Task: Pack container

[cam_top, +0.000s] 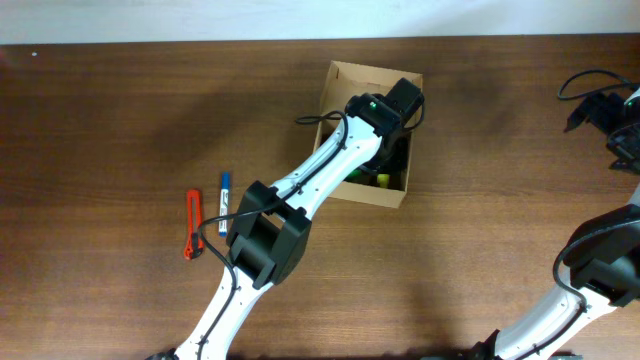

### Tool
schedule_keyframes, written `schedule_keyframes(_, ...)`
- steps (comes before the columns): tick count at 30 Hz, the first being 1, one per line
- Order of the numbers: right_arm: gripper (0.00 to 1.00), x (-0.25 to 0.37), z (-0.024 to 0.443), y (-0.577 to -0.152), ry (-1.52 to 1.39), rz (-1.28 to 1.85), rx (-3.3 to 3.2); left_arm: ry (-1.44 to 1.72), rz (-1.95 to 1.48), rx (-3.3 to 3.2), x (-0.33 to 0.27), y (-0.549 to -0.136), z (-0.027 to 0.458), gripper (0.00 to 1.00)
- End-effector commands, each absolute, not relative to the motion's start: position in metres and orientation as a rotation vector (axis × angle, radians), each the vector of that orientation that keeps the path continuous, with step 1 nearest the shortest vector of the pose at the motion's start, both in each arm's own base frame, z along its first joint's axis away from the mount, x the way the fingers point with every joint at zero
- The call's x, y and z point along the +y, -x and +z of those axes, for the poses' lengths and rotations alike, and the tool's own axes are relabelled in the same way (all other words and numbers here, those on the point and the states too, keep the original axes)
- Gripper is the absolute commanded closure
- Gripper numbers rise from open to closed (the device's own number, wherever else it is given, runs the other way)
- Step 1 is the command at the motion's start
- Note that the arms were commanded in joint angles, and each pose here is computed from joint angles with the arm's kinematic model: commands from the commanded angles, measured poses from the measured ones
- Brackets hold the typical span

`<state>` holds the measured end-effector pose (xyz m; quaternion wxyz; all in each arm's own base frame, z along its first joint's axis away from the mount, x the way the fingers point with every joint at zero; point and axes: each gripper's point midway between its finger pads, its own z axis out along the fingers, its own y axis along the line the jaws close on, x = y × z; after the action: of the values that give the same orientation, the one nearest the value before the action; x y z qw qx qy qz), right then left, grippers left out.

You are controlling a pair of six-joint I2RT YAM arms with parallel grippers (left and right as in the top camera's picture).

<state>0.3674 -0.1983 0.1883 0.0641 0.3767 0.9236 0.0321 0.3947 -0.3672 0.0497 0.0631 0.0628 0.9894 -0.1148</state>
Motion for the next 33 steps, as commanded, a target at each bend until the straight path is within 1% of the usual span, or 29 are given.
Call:
schedule_keyframes(1,0.01,-0.195,0.19,-0.367,-1.134,0.119,2.783,-0.179,-0.369,2.985,-0.367,-0.399,0.051,0.69)
schedule_keyframes(3,0.01,-0.196,0.19,-0.368,-1.132,0.119,2.781,-0.177,-0.368,2.985,-0.367,-0.4,0.051,0.69)
schedule_keyframes(5,0.01,-0.196,0.19,-0.368,-1.133,0.119,2.781,-0.174,-0.368,2.985,-0.366,-0.4,0.051,0.73)
schedule_keyframes(8,0.01,-0.196,0.19,-0.368,-1.133,0.118,2.781,-0.18,-0.371,2.98,-0.366,-0.401,0.051,0.77)
schedule_keyframes(10,0.01,-0.196,0.19,-0.368,-1.133,0.118,2.781,-0.202,-0.373,2.971,-0.367,-0.403,0.053,0.88)
schedule_keyframes(14,0.01,-0.196,0.19,-0.368,-1.133,0.113,2.781,-0.253,-0.351,2.918,-0.366,-0.413,0.065,0.98)
schedule_keyframes(24,0.01,-0.197,0.19,-0.369,-1.13,0.112,2.775,-0.361,-0.062,2.683,-0.323,-0.458,0.14,0.98)
schedule_keyframes(26,0.01,-0.197,0.191,-0.37,-1.129,0.111,2.773,-0.36,0.015,2.658,-0.303,-0.465,0.154,0.98)
schedule_keyframes(29,0.01,-0.198,0.191,-0.37,-1.129,0.111,2.772,-0.335,0.168,2.622,-0.258,-0.475,0.179,0.98)
schedule_keyframes(33,0.01,-0.198,0.191,-0.371,-1.128,0.111,2.769,-0.247,0.202,2.574,-0.203,-0.486,0.224,0.97)
